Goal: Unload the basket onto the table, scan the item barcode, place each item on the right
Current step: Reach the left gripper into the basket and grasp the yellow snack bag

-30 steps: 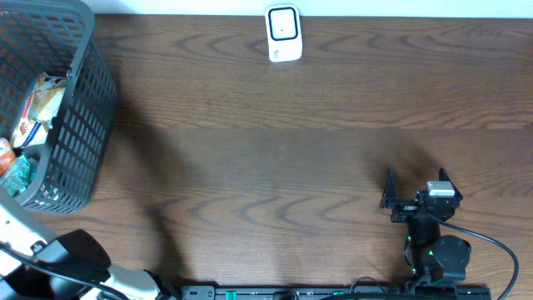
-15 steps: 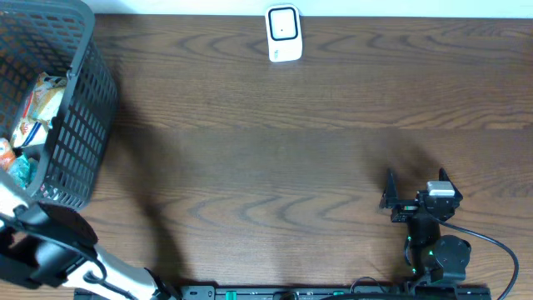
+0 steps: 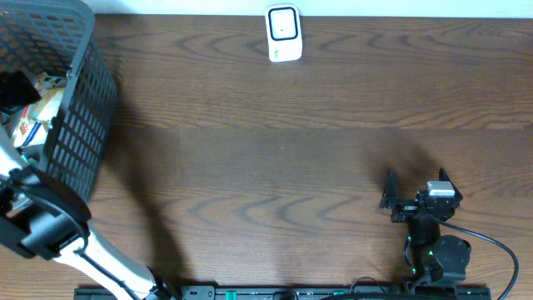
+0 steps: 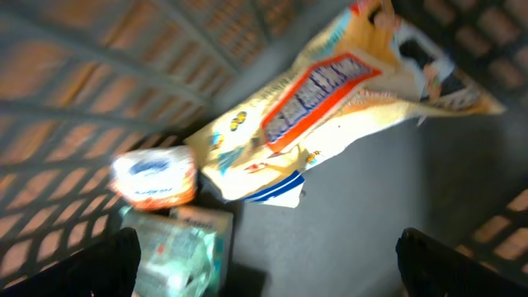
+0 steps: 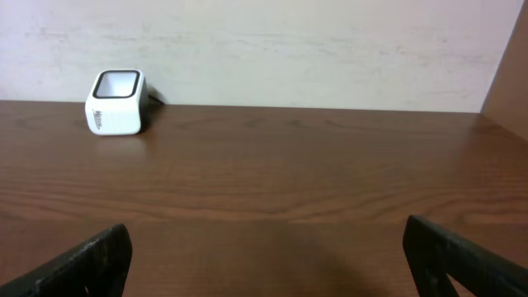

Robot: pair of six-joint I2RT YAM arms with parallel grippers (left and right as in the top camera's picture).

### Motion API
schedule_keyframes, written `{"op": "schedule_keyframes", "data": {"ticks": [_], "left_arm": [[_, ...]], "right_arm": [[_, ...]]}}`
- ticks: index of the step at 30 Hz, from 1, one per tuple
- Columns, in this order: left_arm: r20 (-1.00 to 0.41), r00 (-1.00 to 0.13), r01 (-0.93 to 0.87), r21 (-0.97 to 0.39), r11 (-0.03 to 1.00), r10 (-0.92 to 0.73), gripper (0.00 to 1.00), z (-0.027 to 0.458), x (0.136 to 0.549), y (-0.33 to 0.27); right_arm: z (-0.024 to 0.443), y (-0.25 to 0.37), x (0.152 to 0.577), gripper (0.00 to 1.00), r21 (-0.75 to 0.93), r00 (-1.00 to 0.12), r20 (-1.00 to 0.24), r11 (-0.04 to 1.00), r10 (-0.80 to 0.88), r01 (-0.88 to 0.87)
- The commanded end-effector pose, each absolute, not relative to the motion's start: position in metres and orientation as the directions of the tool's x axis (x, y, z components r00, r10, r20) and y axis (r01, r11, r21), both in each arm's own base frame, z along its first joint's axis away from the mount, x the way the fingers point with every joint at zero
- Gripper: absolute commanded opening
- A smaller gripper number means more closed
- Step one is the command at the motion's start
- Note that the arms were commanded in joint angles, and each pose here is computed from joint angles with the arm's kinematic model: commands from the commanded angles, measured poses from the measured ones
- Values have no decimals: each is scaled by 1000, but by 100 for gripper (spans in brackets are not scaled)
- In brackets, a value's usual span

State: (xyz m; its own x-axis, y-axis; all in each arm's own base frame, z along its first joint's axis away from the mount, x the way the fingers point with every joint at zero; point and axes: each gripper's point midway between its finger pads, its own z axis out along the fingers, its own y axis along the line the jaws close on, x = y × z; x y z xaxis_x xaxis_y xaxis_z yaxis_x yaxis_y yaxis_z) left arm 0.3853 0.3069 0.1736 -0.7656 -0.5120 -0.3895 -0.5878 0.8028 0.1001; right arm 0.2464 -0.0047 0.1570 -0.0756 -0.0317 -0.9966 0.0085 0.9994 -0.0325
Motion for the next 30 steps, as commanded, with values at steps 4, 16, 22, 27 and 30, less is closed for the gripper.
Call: {"op": "schedule_keyframes", "data": {"ticks": [4, 16, 22, 27, 30], "left_arm": [[-275, -923, -326, 180, 928, -270, 97, 122, 404, 298], [-309, -934, -298, 388, 872, -181, 98, 101, 439, 329], [-237, -957, -249, 360, 899, -170, 98, 62, 436, 324], [-204, -964, -231, 315, 921, -172, 94, 36, 436, 317], [-205, -964, -222, 274, 936, -169, 65, 29, 438, 310]], "right_arm": [[156, -7, 246, 99, -40, -77, -996, 999, -39, 20], [156, -7, 246, 99, -40, -77, -996, 999, -39, 20], [156, -7, 246, 99, -40, -77, -996, 999, -39, 20], [156, -7, 246, 99, -40, -77, -996, 999, -39, 20], [156, -7, 246, 99, -40, -77, -996, 999, -39, 20]]}}
